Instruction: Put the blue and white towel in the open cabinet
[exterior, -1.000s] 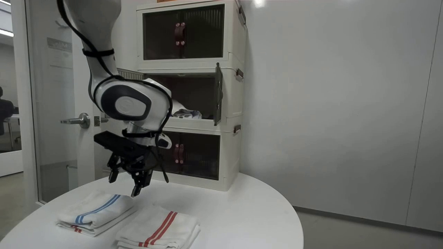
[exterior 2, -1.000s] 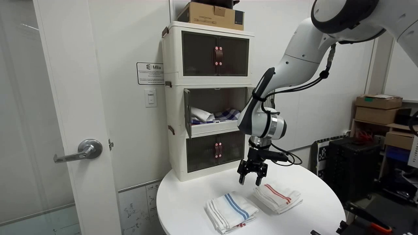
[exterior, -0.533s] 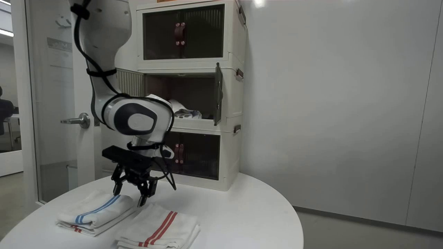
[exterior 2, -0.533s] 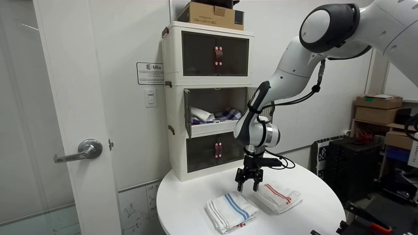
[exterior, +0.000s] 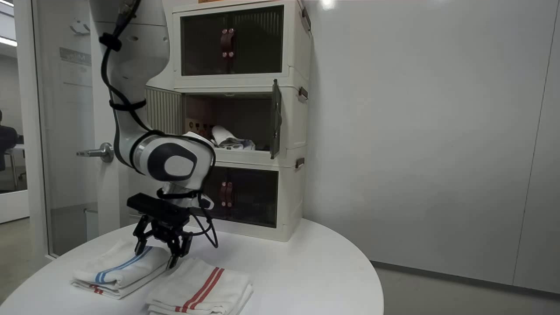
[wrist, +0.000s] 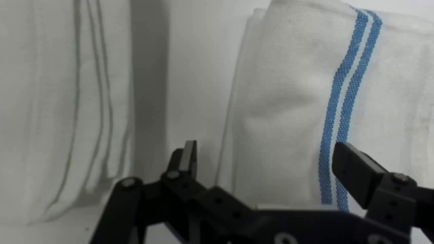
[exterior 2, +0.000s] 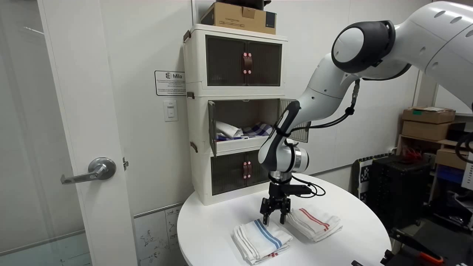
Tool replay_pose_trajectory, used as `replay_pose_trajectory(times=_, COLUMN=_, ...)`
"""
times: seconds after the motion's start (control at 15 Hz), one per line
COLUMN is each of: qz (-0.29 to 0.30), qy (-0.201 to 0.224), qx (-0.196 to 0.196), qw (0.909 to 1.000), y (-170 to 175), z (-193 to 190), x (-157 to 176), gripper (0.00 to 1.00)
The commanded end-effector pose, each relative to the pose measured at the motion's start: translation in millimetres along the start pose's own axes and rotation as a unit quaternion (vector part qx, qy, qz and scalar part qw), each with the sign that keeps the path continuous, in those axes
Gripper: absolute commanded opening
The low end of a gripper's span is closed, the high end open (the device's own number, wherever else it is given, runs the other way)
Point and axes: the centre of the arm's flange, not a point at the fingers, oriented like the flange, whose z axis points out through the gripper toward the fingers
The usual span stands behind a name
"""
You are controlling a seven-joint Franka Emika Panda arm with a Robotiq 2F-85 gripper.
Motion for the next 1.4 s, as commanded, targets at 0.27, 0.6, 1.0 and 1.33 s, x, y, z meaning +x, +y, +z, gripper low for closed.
replay_pose_trajectory(times=0.27, qz=-0.018, qy=-0.028, qx=0.007, qw=0.9994, y=-10.1, z=20.3, x=18.8, gripper=0.97)
replay_pose_trajectory(times=0.6, qz=-0.013, qy=-0.037, qx=0.01, qw=0.9992, y=-15.6, z=19.9, x=21.8, gripper=0.57)
replay_pose_trajectory(times=1.0, qz=-0.006, qy=-0.034, qx=0.007, qw=0.9994, y=-26.9, z=3.3, x=22.1, gripper=0.11)
replay_pose_trajectory(times=1.33, qz=0.002, qy=-0.038, qx=0.005, qw=0.9993, y=-34.7, z=-6.0, x=21.2, gripper=0.17)
